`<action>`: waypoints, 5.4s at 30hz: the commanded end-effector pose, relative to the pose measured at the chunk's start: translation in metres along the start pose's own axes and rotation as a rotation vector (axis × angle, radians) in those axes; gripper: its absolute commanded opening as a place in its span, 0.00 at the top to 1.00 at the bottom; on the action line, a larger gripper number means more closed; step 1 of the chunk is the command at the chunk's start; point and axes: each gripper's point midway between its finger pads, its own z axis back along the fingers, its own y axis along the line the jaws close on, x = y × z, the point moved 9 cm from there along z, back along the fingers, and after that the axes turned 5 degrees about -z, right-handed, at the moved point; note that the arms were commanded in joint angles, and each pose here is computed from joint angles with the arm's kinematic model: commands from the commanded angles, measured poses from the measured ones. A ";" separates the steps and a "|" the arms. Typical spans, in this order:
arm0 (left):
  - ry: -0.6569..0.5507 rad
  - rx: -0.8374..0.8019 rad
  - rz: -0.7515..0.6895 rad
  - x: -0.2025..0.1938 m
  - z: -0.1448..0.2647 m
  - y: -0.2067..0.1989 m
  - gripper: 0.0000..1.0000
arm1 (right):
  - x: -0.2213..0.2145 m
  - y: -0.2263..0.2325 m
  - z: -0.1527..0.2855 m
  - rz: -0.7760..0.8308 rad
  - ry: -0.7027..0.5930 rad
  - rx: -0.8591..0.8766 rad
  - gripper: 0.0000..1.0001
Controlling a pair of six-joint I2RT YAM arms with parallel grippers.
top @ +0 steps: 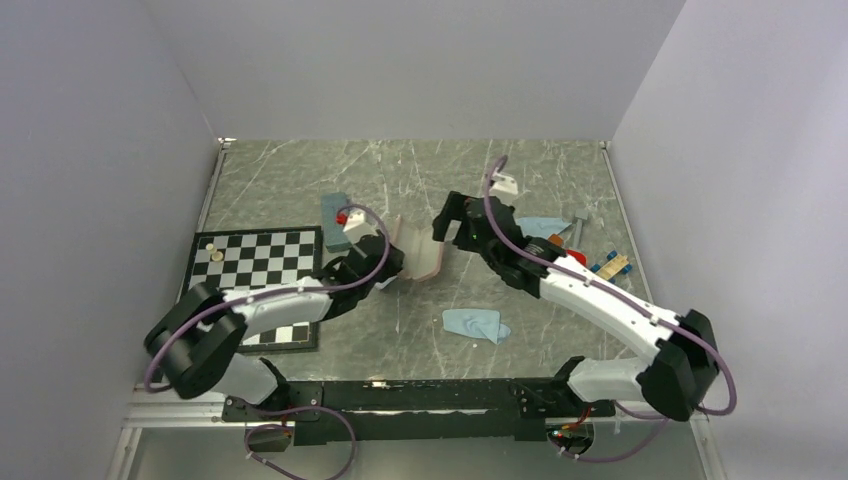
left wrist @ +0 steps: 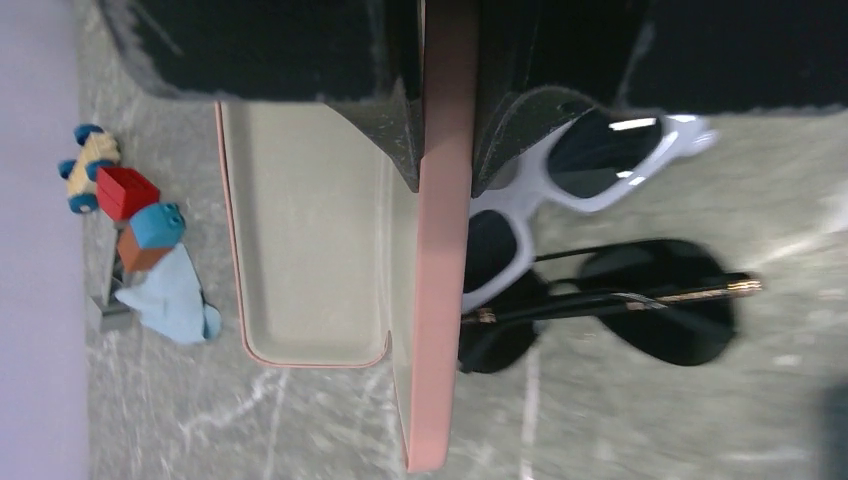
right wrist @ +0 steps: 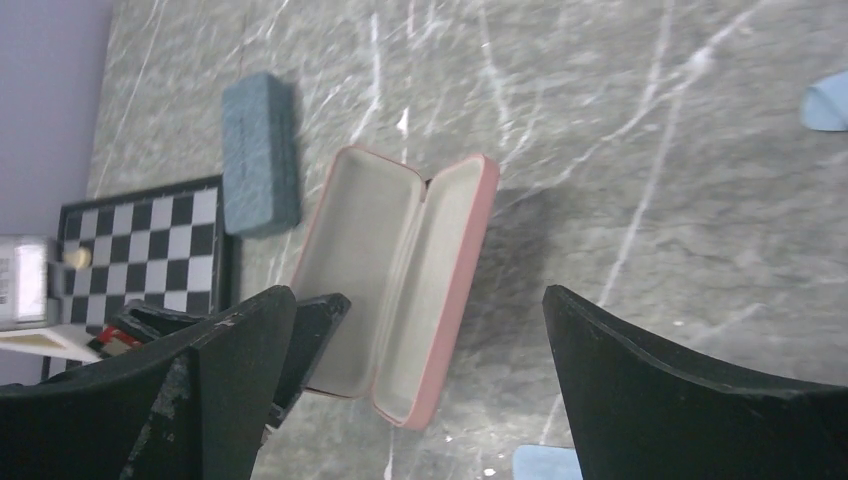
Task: Organize the sunglasses
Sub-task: Place the opened sunglasses case at the center of the board, then adjust the glasses cleaning cloth at the center of the board.
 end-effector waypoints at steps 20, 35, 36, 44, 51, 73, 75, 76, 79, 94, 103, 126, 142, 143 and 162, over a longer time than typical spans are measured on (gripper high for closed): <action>0.341 -0.051 -0.010 -0.097 -0.068 -0.120 0.93 | 0.025 -0.091 0.057 -0.130 -0.192 -0.206 0.00; 0.464 0.210 -0.161 -0.105 -0.051 -0.087 0.46 | 0.027 -0.101 0.062 -0.140 -0.221 -0.222 0.00; 0.471 0.222 -0.169 -0.106 -0.051 -0.085 0.45 | 0.026 -0.101 0.062 -0.141 -0.221 -0.221 0.00; 0.413 0.242 -0.194 -0.089 -0.042 -0.083 0.30 | 0.023 -0.102 0.059 -0.137 -0.205 -0.218 0.00; 0.418 0.266 -0.212 -0.082 -0.046 -0.086 0.25 | 0.024 -0.101 0.059 -0.127 -0.197 -0.212 0.00; 0.360 0.194 -0.420 -0.074 -0.081 -0.104 0.54 | 0.021 -0.103 0.045 -0.068 -0.156 -0.229 0.00; 0.365 0.216 -0.436 -0.074 -0.081 -0.102 0.62 | 0.021 -0.103 0.043 -0.066 -0.146 -0.231 0.00; 0.369 0.221 -0.448 -0.074 -0.082 -0.102 0.67 | 0.021 -0.103 0.043 -0.066 -0.144 -0.232 0.00; 0.395 0.254 -0.477 -0.078 -0.082 -0.096 0.77 | 0.020 -0.103 0.041 -0.064 -0.137 -0.238 0.00; 0.668 0.339 -0.610 -0.105 -0.073 -0.055 0.53 | 0.019 -0.102 0.039 -0.049 -0.097 -0.232 0.00; 0.655 0.329 -0.578 -0.094 -0.067 -0.051 0.39 | 0.015 -0.104 0.038 -0.061 -0.089 -0.220 0.00; 0.354 -0.239 -0.442 0.022 0.040 -0.089 0.01 | 0.013 -0.103 0.071 0.024 0.027 -0.158 0.00; 0.399 -0.295 -0.323 -0.034 0.083 0.014 0.01 | -0.101 -0.155 0.046 -0.123 0.390 -0.184 0.10; 0.412 -0.297 -0.318 -0.037 0.081 0.014 0.01 | -0.103 -0.157 0.041 -0.119 0.377 -0.186 0.13; 0.501 -0.375 -0.318 -0.052 0.068 0.004 0.01 | -0.120 -0.165 0.044 -0.087 0.477 -0.214 0.45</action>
